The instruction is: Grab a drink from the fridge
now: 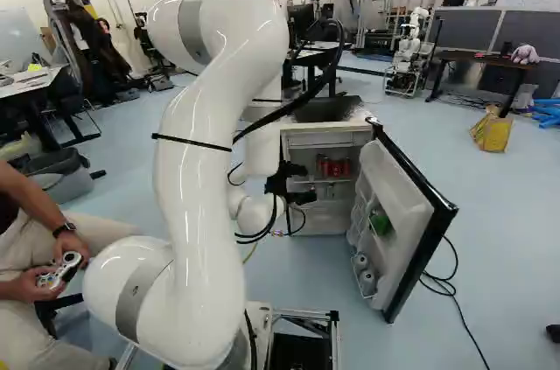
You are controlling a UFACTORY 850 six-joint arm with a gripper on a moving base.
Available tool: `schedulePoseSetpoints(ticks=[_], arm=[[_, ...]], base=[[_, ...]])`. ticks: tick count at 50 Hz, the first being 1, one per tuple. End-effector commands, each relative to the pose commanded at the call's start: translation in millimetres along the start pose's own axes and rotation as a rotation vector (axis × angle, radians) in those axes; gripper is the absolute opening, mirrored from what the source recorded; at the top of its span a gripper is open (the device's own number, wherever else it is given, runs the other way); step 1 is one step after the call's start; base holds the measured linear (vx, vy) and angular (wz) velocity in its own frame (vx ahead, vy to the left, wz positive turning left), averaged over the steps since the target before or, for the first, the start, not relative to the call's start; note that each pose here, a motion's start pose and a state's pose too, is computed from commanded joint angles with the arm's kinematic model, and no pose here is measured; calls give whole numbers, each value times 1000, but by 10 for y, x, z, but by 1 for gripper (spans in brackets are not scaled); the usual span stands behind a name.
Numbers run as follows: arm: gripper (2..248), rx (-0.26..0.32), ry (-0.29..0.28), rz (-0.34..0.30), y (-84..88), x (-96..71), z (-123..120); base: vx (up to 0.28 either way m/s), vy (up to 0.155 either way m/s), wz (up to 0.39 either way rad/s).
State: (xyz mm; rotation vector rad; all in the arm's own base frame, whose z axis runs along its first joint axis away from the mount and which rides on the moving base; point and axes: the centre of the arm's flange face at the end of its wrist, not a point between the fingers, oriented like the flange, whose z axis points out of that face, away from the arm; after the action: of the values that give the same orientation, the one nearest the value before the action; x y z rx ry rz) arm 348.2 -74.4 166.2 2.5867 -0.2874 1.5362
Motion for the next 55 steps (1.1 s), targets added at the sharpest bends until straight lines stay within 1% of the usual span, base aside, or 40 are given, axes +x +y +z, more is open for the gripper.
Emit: schedulePoseSetpoints(ticks=[9,38,55], arm=[[247,3,0,-2,-14,-26,115],[247,18,32,-9,-86,39,389],[247,20,36,-10,-96,47,419]], base=[[0,0,0],[0,0,0],[0,0,0]])
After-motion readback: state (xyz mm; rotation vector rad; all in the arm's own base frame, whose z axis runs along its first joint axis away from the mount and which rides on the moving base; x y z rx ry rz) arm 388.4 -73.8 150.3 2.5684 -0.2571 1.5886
